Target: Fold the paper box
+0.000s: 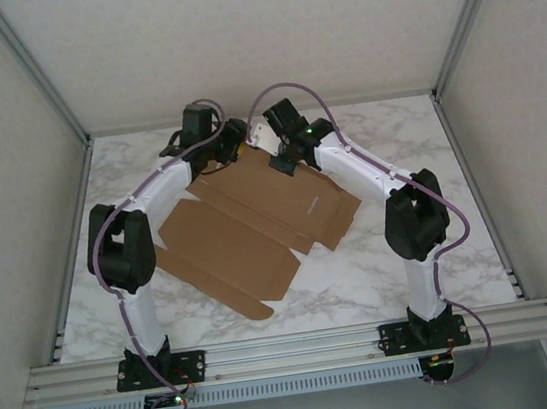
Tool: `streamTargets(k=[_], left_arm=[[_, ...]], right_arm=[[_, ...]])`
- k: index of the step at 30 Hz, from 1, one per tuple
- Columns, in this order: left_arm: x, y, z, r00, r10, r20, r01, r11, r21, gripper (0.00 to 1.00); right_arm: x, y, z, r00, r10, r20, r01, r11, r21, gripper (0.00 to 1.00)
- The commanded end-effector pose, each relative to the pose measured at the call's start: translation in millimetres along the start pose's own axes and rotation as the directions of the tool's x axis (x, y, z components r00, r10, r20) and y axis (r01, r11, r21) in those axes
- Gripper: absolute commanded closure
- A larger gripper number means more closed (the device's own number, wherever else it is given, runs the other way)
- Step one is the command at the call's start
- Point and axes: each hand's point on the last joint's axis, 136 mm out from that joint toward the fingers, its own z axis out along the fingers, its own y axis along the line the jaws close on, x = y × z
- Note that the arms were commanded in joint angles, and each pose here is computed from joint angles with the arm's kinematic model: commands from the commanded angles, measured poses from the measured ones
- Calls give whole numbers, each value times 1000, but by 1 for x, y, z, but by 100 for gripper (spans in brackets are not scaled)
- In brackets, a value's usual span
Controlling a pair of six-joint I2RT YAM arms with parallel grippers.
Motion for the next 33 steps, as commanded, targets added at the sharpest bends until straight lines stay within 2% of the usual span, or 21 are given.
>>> streamTargets(k=[1, 8, 18, 20, 23, 26, 28, 33], left_arm=[[1, -7, 9, 1000, -15, -19, 15, 1000, -1, 59], [5, -9, 20, 999, -17, -46, 17, 1000, -2, 56], [8, -17, 22, 998, 6, -59, -7, 1000, -23, 83], [7, -21, 21, 998, 7, -60, -8, 1000, -18, 88], [5, -27, 17, 998, 2, -62, -2, 1000, -3, 94], [5, -35, 13, 997, -10, -70, 11, 1000, 20, 97], [3, -38, 12, 998, -9, -67, 11, 1000, 22, 98], [2, -37, 11, 998, -7, -61, 8, 1000, 15, 98]], right_arm=[[-27, -6, -27, 996, -34, 80, 31, 999, 38, 97], [-27, -8, -32, 995, -67, 74, 63, 996, 60, 97], [-22, -19, -35, 997, -80, 25, 75, 987, 139, 95], [-21, -19, -38, 997, -75, 26, 71, 988, 140, 89], [-17, -22, -46, 998, -56, 33, 50, 987, 152, 63], [-10, -22, -54, 997, -62, 54, 51, 983, 177, 50], [-1, -24, -57, 996, -73, 60, 58, 975, 212, 48], [19, -24, -65, 994, -85, 68, 63, 958, 278, 50]])
